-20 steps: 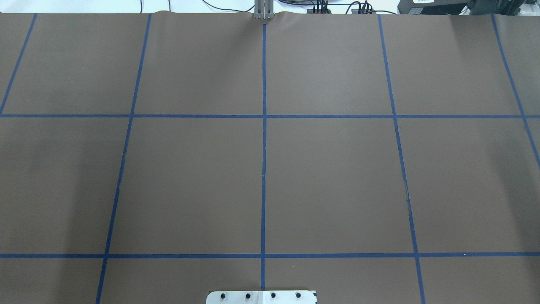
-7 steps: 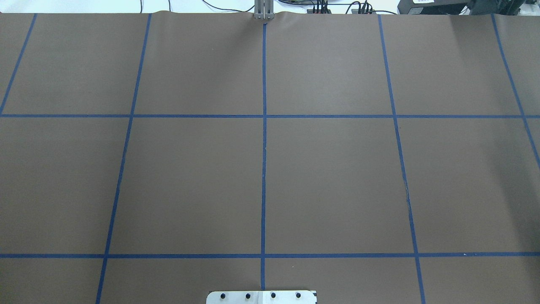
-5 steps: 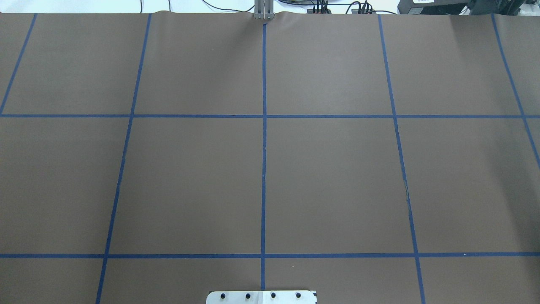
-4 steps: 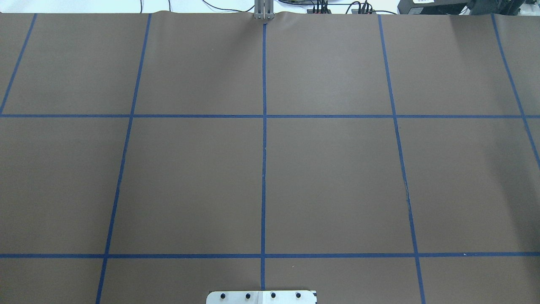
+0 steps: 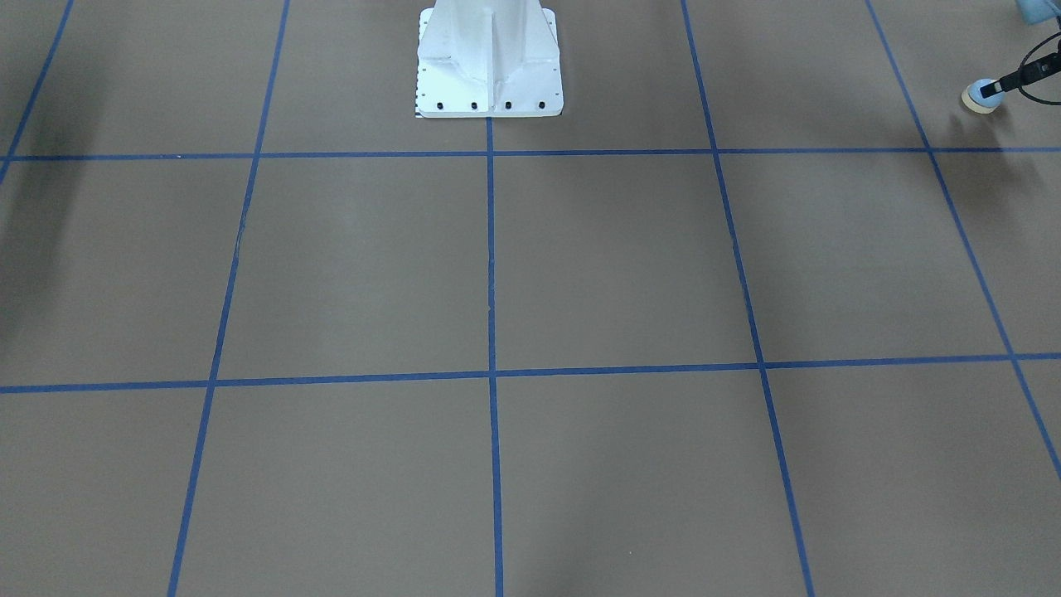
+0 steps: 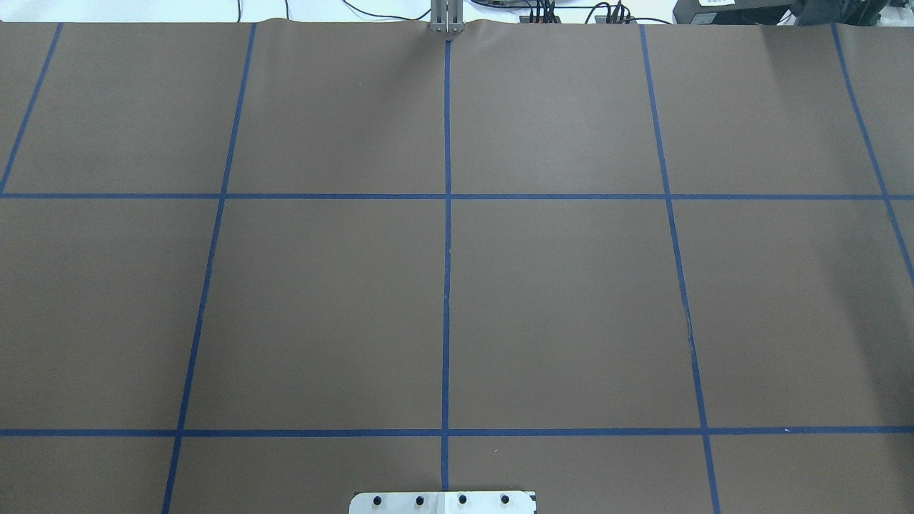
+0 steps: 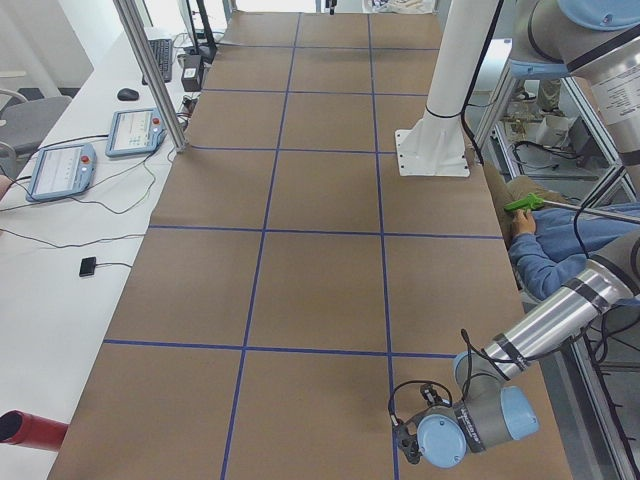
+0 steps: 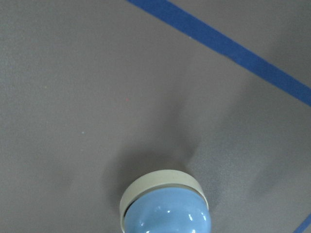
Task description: Place and press bell with both arms
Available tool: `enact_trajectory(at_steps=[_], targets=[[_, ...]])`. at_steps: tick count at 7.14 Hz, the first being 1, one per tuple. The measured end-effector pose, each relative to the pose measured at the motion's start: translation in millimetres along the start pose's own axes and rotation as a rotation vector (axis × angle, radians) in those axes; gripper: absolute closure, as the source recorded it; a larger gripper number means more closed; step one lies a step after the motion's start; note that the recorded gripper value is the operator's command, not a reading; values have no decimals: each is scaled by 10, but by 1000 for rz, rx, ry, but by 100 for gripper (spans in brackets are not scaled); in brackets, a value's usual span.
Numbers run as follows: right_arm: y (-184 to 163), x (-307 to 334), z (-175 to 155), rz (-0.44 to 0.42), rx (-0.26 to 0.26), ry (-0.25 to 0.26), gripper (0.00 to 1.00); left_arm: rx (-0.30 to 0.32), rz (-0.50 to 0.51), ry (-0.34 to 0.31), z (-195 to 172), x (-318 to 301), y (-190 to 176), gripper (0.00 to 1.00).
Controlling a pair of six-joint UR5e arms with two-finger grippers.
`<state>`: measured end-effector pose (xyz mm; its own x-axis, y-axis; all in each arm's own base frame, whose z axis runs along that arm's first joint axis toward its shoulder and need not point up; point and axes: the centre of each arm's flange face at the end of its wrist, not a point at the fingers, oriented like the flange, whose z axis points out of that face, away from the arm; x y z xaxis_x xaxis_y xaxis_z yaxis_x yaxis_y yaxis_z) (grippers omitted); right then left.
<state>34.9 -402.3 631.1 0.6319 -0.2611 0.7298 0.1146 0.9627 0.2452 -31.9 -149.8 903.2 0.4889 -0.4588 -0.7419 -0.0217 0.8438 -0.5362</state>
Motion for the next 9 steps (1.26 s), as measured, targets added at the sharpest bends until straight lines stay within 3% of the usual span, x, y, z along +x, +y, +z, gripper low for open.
enact_trajectory(at_steps=[3,6,9], targets=[[0,-1,0,0,0,-1,0,-12,11,-16,-1,119,-173,0],[22,7,8,3,-3,-1,0,-92,125,-95,161,430,-324,0],[64,18,27,6,-8,-2,0,-114,145,-129,200,383,-153,0]])
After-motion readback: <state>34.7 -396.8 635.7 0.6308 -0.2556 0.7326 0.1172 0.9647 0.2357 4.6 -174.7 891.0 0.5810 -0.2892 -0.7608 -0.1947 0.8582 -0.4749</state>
